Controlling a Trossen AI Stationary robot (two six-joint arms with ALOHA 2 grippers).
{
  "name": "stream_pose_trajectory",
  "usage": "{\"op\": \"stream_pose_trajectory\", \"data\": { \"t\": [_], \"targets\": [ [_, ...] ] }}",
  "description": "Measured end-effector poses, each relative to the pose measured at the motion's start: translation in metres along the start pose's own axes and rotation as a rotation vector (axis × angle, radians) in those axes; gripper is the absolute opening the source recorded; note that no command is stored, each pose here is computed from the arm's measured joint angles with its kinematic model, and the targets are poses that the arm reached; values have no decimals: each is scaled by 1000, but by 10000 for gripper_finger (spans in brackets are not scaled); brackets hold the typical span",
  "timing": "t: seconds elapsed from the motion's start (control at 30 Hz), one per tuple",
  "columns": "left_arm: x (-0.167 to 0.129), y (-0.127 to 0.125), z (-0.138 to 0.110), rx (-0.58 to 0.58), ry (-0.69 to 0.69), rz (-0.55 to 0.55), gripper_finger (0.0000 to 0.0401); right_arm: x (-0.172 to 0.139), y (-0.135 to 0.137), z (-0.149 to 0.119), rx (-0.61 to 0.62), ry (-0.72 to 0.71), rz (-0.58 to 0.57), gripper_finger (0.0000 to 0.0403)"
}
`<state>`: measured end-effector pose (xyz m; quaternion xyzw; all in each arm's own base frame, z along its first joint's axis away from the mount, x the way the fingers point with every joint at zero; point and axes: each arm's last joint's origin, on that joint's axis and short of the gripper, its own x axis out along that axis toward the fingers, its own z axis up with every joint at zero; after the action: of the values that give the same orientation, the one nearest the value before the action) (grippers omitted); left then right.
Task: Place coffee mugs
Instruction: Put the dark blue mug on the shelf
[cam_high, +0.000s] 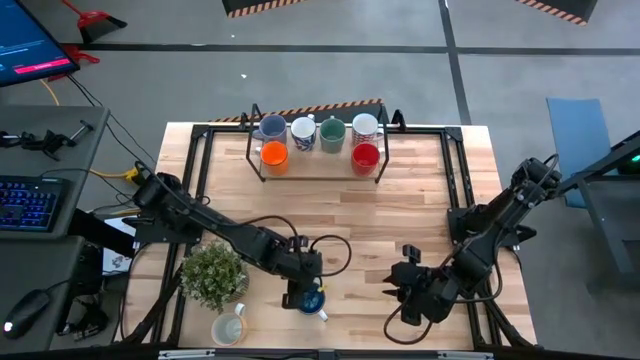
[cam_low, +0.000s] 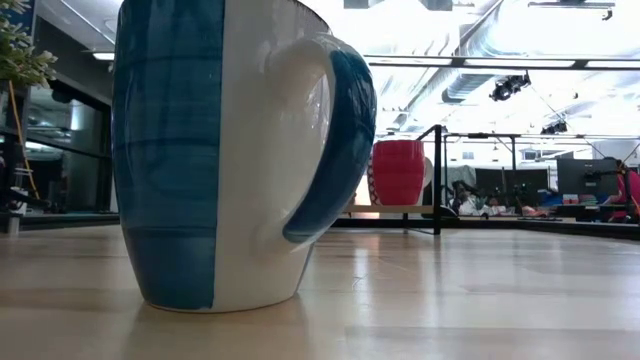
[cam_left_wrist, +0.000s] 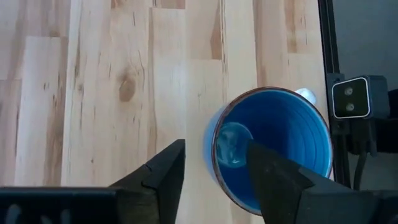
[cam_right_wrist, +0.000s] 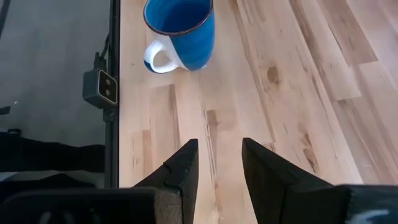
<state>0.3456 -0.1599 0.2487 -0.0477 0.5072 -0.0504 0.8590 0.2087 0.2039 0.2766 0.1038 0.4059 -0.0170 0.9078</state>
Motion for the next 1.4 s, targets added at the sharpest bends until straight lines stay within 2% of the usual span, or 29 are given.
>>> {"op": "stream_pose_trajectory", "data": {
  "t": [0.57, 1.0, 1.13, 1.27, 1.4],
  "targets": [
    [51, -6, -10, 11, 109, -11, 161, 0, -3, -3, 13, 25, -36, 103],
    [58, 3, -7, -11, 106, 3, 159, 0, -4, -4, 9, 29, -41, 103],
    [61, 9, -5, -17, 112, 13, 120, 0, -4, -4, 9, 29, -41, 103],
    [62, 13, -4, 20, 119, 16, 30, 0, -4, -4, 6, 32, -46, 103],
    [63, 20, -1, 3, 106, 39, 14, 0, -5, -5, 1, 40, -55, 103]
  ]
}}
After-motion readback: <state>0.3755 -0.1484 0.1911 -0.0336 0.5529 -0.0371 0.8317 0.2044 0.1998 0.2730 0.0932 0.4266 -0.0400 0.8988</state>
